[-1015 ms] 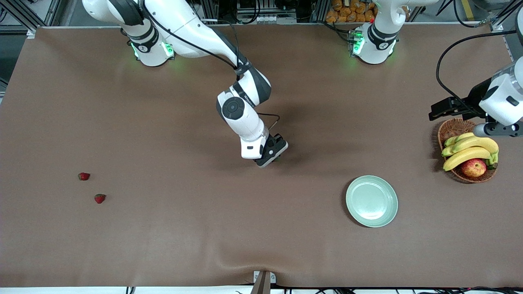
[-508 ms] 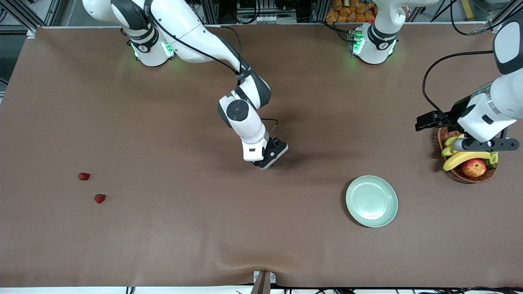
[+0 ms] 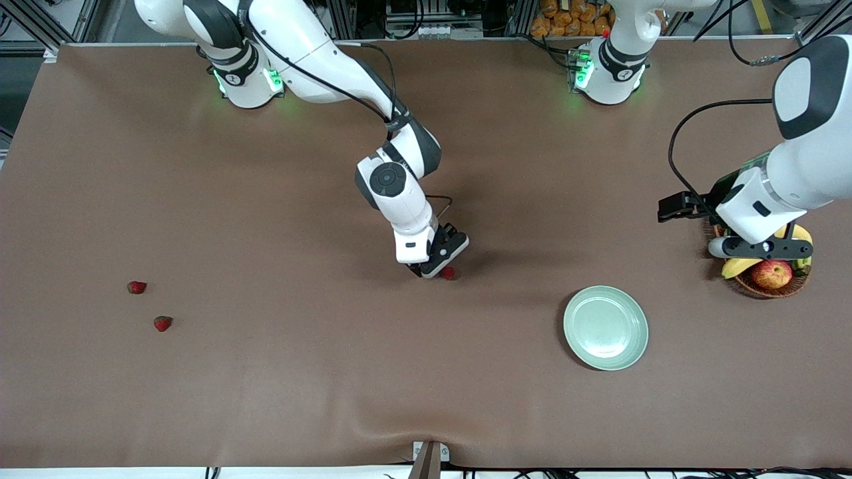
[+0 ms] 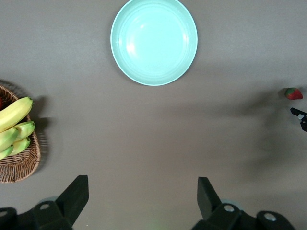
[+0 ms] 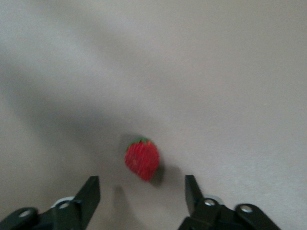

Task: Collect all strawberries into plate
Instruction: 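Release the strawberry with the right gripper while the left gripper advances, then return the right gripper to strawberries while the left gripper reaches the strawberry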

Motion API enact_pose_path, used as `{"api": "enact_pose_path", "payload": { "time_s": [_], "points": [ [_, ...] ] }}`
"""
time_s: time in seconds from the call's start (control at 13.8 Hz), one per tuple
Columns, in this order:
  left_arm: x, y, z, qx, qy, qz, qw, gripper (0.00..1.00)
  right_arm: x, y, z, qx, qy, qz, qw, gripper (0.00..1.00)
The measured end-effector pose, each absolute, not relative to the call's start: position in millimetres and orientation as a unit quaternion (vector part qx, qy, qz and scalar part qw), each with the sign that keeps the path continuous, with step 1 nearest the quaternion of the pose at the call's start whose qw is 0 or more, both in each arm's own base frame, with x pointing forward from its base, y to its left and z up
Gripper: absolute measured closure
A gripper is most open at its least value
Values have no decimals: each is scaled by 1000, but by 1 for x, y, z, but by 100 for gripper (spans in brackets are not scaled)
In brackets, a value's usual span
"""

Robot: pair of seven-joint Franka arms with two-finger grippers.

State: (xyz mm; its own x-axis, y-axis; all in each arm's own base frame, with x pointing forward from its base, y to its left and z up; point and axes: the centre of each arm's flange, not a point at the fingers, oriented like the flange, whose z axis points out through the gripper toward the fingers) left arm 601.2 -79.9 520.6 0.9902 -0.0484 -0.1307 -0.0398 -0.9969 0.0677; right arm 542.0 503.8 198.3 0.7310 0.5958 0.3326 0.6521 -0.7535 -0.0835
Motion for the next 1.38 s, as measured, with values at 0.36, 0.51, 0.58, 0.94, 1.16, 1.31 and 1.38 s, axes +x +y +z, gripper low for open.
{"api": "enact_pose_path", "payload": {
  "time_s": [0.36, 0.51, 0.58, 0.94, 1.16, 1.31, 1.38],
  "points": [
    [612, -100, 502, 998, -3, -57, 38, 0, 581, 459, 255, -932, -301, -184, 80, 0],
    [618, -114, 491, 998, 3, -49, 38, 0, 601, 409, 286, -941, -266, -195, 70, 0],
    [621, -123, 486, 998, 6, -45, 38, 0, 613, 375, 298, -948, -244, -195, 65, 0],
    [638, -173, 471, 998, 29, -31, 38, 0, 651, 211, 323, -973, -141, -176, 39, 0],
    [646, -207, 452, 999, 22, -18, 41, 0, 658, 125, 326, -986, -113, -116, 24, 0],
    [648, -232, 439, 999, 7, -16, 40, 0, 660, 65, 321, -991, -102, -81, 21, 0],
    [648, -242, 435, 999, 0, -15, 40, 0, 658, 38, 318, -993, -96, -63, 23, 0]
  ]
}}
